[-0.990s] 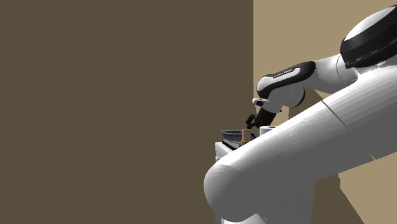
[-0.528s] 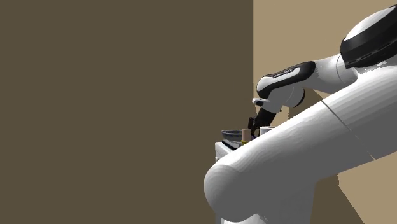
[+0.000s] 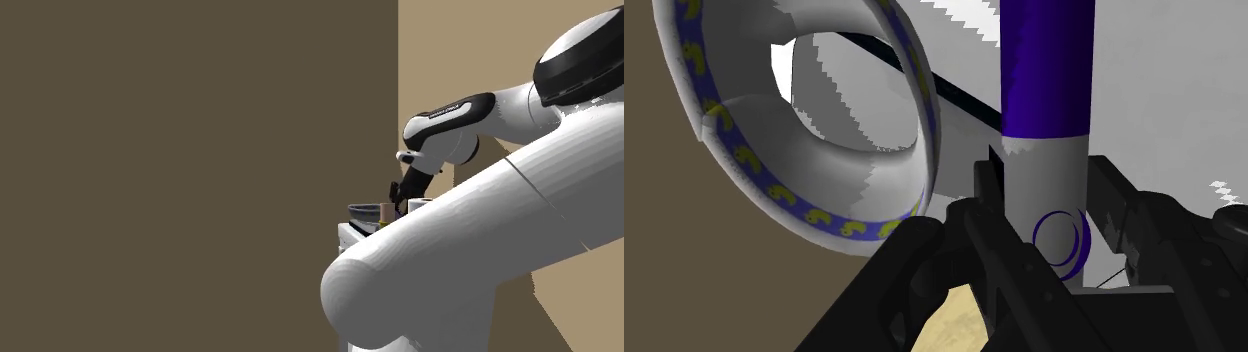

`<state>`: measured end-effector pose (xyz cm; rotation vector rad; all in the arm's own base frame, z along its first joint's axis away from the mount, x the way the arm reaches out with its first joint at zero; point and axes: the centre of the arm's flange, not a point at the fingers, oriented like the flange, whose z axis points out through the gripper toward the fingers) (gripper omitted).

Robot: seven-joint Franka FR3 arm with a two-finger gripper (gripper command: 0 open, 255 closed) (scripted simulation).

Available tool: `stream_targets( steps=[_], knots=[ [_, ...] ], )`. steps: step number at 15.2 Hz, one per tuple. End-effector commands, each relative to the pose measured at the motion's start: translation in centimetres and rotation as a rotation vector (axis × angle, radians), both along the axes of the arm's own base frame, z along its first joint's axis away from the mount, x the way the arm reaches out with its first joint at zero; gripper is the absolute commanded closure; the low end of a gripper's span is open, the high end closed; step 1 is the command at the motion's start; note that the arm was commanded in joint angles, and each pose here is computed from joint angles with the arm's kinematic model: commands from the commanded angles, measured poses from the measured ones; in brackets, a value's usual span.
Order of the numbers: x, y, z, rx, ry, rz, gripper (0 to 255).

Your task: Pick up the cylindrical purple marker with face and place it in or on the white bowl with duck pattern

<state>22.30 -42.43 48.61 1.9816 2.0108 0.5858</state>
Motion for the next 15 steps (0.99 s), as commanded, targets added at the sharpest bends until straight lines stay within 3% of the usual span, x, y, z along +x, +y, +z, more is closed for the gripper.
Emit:
stream_targets(
  steps=[1,15],
  knots=[
    [-0.3,-0.4,1.4,-0.002,-0.007,-0.010,255],
    [-0.3,-0.4,8.8,-0.002,-0.007,-0.010,255]
  ],
)
